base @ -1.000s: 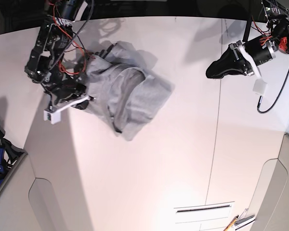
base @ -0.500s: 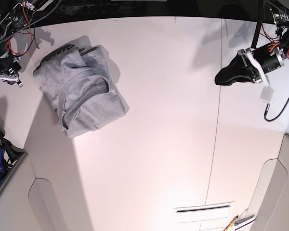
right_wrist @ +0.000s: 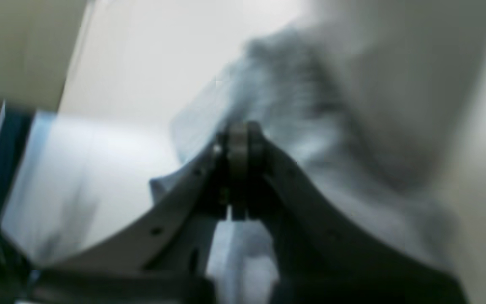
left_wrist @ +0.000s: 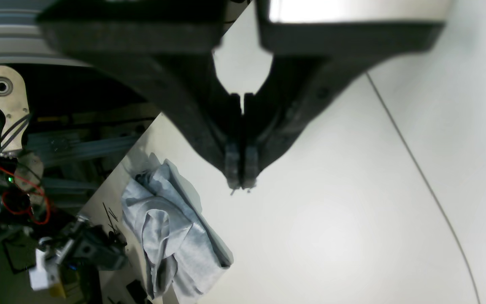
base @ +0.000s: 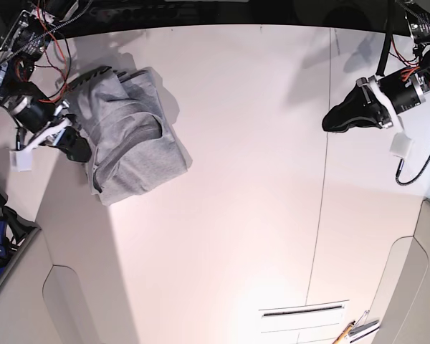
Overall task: Fold the T-shirt properly
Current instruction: 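Drag the folded shirt toward the table edge with the right gripper, then release the shirt and lift the right gripper away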
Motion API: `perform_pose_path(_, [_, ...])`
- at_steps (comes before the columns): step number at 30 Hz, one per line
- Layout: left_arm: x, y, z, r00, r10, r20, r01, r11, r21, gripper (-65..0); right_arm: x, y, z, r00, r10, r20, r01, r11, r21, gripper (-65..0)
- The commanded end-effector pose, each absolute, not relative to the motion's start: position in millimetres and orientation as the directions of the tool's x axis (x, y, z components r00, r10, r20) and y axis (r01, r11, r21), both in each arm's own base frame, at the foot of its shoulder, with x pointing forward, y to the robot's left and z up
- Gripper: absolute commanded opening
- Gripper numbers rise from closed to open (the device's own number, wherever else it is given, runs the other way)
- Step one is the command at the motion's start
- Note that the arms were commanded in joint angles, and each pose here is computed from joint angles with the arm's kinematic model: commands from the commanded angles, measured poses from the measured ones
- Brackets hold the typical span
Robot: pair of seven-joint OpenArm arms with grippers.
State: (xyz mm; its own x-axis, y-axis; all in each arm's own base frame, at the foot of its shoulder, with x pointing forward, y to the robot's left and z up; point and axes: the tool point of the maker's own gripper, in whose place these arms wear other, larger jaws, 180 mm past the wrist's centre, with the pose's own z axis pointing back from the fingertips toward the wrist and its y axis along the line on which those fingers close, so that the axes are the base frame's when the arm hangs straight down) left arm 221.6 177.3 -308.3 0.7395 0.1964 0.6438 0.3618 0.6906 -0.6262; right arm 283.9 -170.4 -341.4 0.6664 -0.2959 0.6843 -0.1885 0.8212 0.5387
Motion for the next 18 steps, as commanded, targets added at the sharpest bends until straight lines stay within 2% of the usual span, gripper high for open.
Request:
perform_pose_path(1, [226.9,178.1,-295.6,0.708,0.199,0.677,0.394,0.684,-0.614,-65.0,292.2,-163.1,-331.2,0.652,-0.238,0.72,-0.254,0.827,0.502,-65.0])
perform_pose_path(5, [226.8,178.2,-295.8,0.709,0.2,0.677,0.394,0.684,-0.614,-65.0,290.1,-125.0,-352.9,0.721,0.014,0.693,-0.388,0.836,0.387,-65.0])
perform_pose_path(9, [226.7,178.1,-295.8,0.709,0.2,0.677,0.394,0.684,-0.614,-65.0,291.0,-119.9,-373.8,0.743,0.125,0.657,-0.387,0.882,0.269,-65.0])
perform_pose_path(12, [226.7,178.1,-295.8,0.709,0.2,0.677,0.394,0.684,-0.614,-65.0,293.3,-136.7,-383.1,0.778,0.091,0.621,-0.287,0.931,0.224,-65.0])
perform_pose_path(18, [226.8,178.1,-295.8,0.709,0.2,0.677,0.394,0.684,-0.614,-65.0,287.4,-198.2,-398.7,0.835,-0.075,0.546,0.02,0.994,0.106,-65.0])
